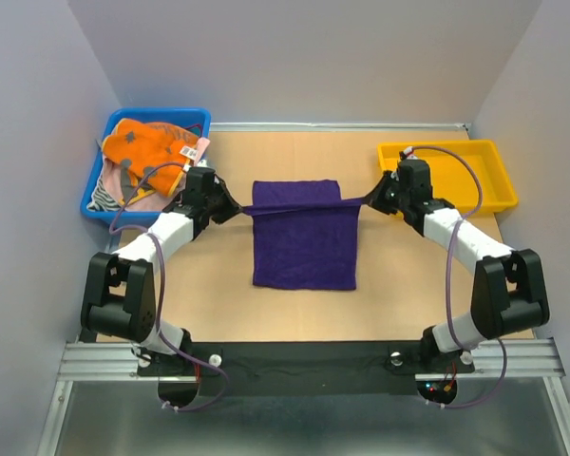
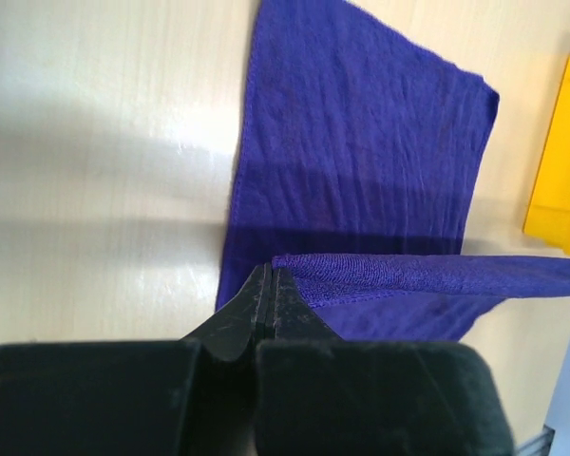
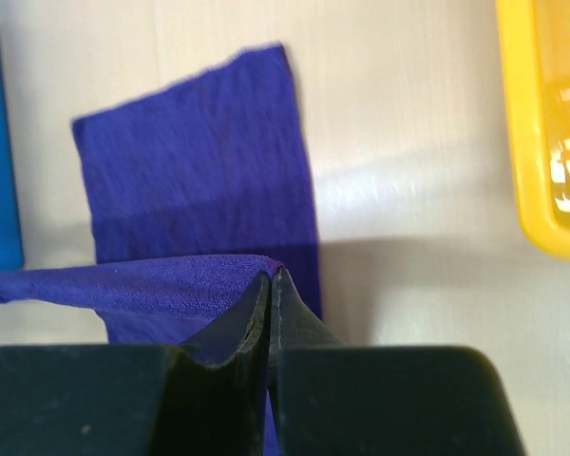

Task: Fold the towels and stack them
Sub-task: Fold the towel

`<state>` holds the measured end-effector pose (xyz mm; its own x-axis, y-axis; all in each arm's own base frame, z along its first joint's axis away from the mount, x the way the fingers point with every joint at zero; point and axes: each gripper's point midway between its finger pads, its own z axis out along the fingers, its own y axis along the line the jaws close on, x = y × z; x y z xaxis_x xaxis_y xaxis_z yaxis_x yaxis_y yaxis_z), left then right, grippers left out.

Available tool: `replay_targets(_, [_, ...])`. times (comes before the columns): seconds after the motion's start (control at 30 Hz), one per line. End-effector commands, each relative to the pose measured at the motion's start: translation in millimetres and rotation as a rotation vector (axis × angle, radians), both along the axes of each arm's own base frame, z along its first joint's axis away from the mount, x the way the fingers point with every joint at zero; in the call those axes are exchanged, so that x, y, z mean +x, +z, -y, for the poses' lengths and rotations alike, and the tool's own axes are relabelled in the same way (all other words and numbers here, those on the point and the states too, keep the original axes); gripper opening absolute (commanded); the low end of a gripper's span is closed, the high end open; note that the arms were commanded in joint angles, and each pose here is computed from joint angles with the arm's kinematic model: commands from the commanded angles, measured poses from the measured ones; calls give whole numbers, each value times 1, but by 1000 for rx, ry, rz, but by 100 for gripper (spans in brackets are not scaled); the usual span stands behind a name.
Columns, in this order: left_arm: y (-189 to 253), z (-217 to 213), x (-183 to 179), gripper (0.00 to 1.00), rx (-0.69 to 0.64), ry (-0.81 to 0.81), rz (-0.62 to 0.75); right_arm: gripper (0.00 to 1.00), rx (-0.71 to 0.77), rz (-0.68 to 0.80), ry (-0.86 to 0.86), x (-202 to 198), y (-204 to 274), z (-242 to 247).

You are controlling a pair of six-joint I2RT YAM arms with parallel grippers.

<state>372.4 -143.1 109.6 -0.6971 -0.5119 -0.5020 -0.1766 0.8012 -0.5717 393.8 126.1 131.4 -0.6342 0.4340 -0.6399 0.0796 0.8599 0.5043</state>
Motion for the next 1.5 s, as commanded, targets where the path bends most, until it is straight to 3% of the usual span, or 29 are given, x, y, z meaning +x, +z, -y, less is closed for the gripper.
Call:
replay_targets(0.0, [47,-24,30,0,90,105,150,1,-3,143,-57,47,42,7])
replay_targets(0.37, [51,-23,65,0,126,108,151,2,4,126,-43,91,24,-5])
replay_targets(0.77, [23,-20,109,0,194,99,117,7,-19,68,-47,118,-22,-9])
replay_targets(0.87, [24,-16,118,7,191,89,127,14,-13,81,-46,127,-18,-11])
replay_targets(0.93, [28,-15,127,21,193,86,142,31,-14,99,-45,136,-14,-12])
replay_targets(0.97, [30,-14,129,34,194,87,147,38,-23,111,-45,139,-10,-12])
replay_targets(1.0, [40,-14,134,41,198,84,168,50,-27,125,-44,144,-6,-11])
replay_targets(1.13, [72,-15,130,75,202,75,233,77,-62,183,15,139,17,-13])
replay_targets(1.2, [84,-19,117,84,211,79,255,79,-78,198,76,127,23,-17])
replay_targets(1.3, [97,-16,90,85,232,54,278,79,-82,186,140,94,21,-22])
replay_targets(1.4, [81,1,45,85,244,-13,230,79,-89,131,183,49,9,-27])
replay_targets(1.47, [44,12,-2,85,244,-61,146,78,-112,74,227,13,-4,-33])
